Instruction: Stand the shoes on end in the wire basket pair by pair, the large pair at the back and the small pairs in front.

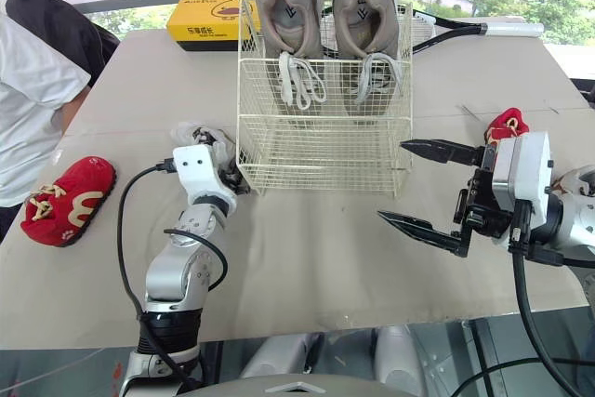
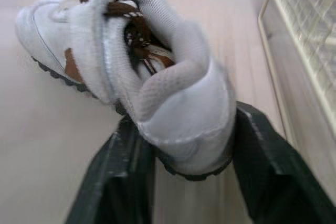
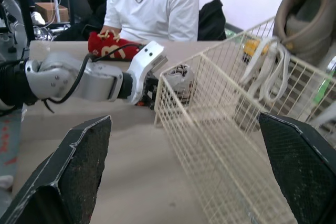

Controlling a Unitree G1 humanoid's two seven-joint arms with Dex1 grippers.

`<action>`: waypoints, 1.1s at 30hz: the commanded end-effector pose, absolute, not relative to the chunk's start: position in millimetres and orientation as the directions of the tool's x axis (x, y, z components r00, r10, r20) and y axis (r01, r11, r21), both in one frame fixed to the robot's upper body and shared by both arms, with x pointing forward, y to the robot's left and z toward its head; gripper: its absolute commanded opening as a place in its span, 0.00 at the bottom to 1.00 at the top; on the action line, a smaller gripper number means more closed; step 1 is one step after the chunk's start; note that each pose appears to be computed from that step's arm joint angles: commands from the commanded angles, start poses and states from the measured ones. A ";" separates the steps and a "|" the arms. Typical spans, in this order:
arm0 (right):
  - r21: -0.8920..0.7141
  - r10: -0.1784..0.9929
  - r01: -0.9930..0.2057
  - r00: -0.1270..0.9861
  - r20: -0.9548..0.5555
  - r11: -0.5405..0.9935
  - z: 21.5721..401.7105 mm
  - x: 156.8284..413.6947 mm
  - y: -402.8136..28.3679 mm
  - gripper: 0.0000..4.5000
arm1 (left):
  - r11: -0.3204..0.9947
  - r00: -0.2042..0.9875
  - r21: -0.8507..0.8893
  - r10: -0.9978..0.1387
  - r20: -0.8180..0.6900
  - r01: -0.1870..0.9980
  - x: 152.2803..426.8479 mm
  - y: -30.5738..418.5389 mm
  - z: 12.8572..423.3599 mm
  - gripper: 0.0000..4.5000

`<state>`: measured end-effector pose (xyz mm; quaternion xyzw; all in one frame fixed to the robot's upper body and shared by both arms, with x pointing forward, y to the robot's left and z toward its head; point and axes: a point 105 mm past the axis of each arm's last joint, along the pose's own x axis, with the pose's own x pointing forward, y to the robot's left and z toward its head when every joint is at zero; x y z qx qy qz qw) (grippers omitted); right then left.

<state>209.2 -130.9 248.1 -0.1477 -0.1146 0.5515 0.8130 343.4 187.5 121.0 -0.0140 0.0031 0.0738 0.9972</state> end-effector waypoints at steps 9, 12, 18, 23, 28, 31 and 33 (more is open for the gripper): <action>-0.365 0.933 -0.859 0.342 0.114 0.359 279.4 226.2 -114.2 0.96 | 0.999 0.849 0.033 -0.014 0.529 -0.004 295.9 220.7 224.8 0.22; -0.374 0.916 -0.836 0.363 0.171 0.401 300.2 237.7 -116.7 0.96 | 0.932 0.684 0.173 -0.353 0.638 0.320 265.6 198.5 270.4 0.22; -0.448 0.907 -0.802 0.419 0.050 0.395 338.5 248.0 -135.6 0.96 | 0.467 0.333 0.403 -0.872 0.360 0.787 223.4 172.1 291.1 0.22; -0.357 0.946 -0.896 0.311 -0.088 0.262 359.9 241.0 -131.5 0.96 | 0.017 0.025 0.497 -1.000 -0.010 0.868 212.0 162.5 278.4 0.22; -0.201 0.938 -0.977 0.128 -0.323 0.064 340.4 232.5 -107.2 0.96 | -0.298 -0.184 0.571 -0.951 -0.250 0.765 231.7 141.2 272.6 0.22; -0.069 0.913 -0.998 0.025 -0.408 -0.004 330.3 235.9 -84.5 0.96 | -0.411 -0.237 0.603 -0.907 -0.349 0.683 241.6 120.2 270.0 0.22; 0.003 0.902 -0.999 -0.036 -0.430 -0.038 329.7 237.9 -69.9 0.96 | -0.473 -0.252 0.623 -0.875 -0.413 0.623 247.2 109.6 266.8 0.22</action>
